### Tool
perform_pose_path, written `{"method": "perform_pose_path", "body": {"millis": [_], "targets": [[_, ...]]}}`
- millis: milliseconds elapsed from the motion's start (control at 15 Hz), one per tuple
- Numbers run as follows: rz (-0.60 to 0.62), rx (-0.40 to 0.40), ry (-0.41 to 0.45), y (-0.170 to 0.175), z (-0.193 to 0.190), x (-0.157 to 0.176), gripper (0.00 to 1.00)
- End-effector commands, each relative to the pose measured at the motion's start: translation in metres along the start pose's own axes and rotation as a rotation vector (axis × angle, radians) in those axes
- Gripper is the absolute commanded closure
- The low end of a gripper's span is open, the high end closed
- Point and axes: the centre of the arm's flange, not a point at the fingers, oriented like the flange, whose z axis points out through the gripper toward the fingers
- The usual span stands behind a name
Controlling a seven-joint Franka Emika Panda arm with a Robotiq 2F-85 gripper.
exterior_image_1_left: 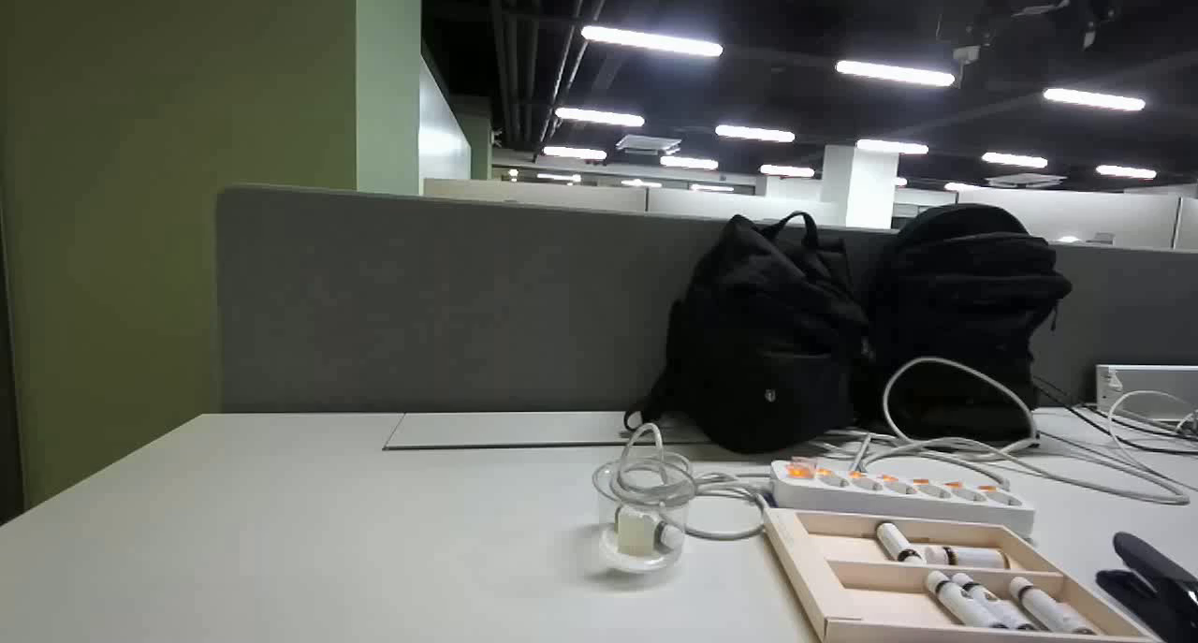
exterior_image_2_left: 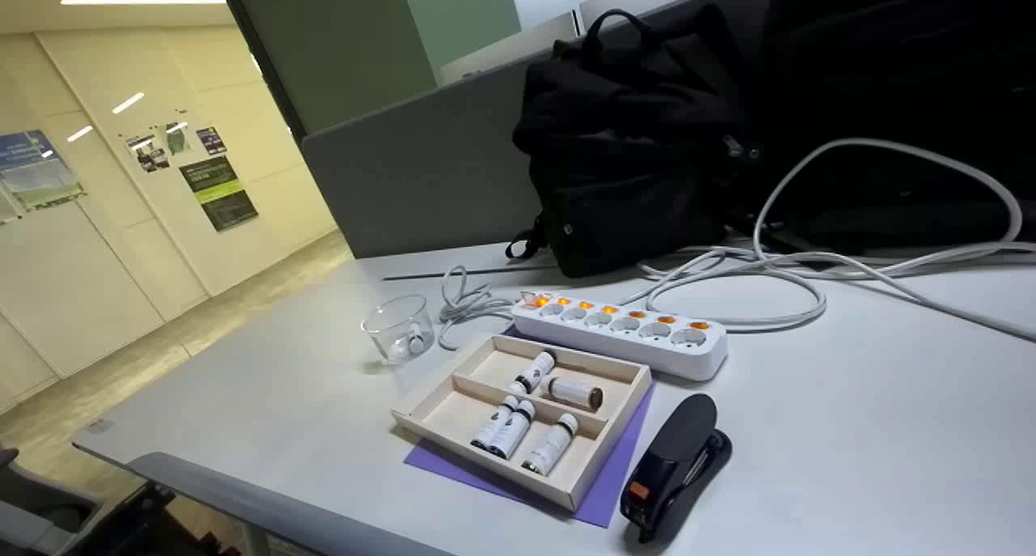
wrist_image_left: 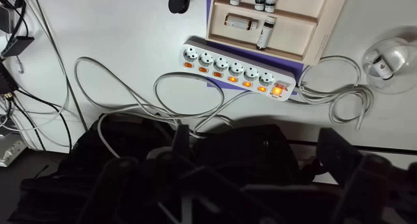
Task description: Remove one bottle from the tray and place it on the left side of the table
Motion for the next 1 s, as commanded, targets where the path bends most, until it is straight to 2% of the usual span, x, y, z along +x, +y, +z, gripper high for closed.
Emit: {"method": "perform_pose_path", "body": {"millis": [0, 600, 933], "targets": [[0.000, 0.000, 0.000, 0.000, 0.000, 0.000, 0.00], [0.000, 0.000, 0.004, 0.000, -0.001, 0.000, 0.00], [-0.340, -0.085, -0.049, 0.018, 0.079, 0.031, 0.00]]}}
